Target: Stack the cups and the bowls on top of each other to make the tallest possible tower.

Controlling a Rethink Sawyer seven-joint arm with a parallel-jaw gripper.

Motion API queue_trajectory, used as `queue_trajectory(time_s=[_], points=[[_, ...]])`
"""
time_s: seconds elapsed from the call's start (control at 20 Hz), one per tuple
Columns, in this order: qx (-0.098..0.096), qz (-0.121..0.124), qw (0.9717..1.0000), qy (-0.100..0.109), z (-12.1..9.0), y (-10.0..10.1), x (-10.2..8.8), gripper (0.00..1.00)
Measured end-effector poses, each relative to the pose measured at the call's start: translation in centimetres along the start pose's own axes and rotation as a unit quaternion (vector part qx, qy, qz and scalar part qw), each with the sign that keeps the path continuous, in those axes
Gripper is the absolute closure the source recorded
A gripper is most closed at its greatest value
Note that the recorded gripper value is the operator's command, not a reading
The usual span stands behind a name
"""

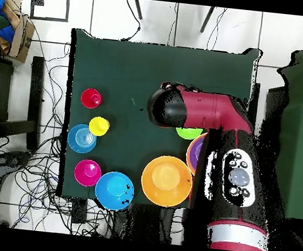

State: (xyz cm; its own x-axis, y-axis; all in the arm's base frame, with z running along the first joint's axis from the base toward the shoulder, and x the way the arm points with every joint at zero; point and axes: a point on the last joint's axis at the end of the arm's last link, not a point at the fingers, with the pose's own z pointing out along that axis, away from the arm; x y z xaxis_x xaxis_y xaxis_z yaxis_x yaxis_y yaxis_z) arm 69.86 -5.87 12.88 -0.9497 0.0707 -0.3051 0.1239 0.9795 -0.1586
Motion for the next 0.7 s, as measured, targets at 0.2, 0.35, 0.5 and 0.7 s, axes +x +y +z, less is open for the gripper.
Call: queue_trajectory(time_s=[0.2, 0.35, 0.5, 0.7], points=[[-0.004, -0.009, 0.9999, 0.000, 0.5, 1.9, 0.5, 0.00], [-0.008, -0.013, 0.9999, 0.001, 1.1, 3.1, 1.0, 0.00], [-0.010, -0.013, 0.9999, 0.004, 1.8, 3.9, 1.6, 0.00], [-0.010, 0.007, 0.9999, 0.004, 2.5, 3.9, 2.0, 0.00]])
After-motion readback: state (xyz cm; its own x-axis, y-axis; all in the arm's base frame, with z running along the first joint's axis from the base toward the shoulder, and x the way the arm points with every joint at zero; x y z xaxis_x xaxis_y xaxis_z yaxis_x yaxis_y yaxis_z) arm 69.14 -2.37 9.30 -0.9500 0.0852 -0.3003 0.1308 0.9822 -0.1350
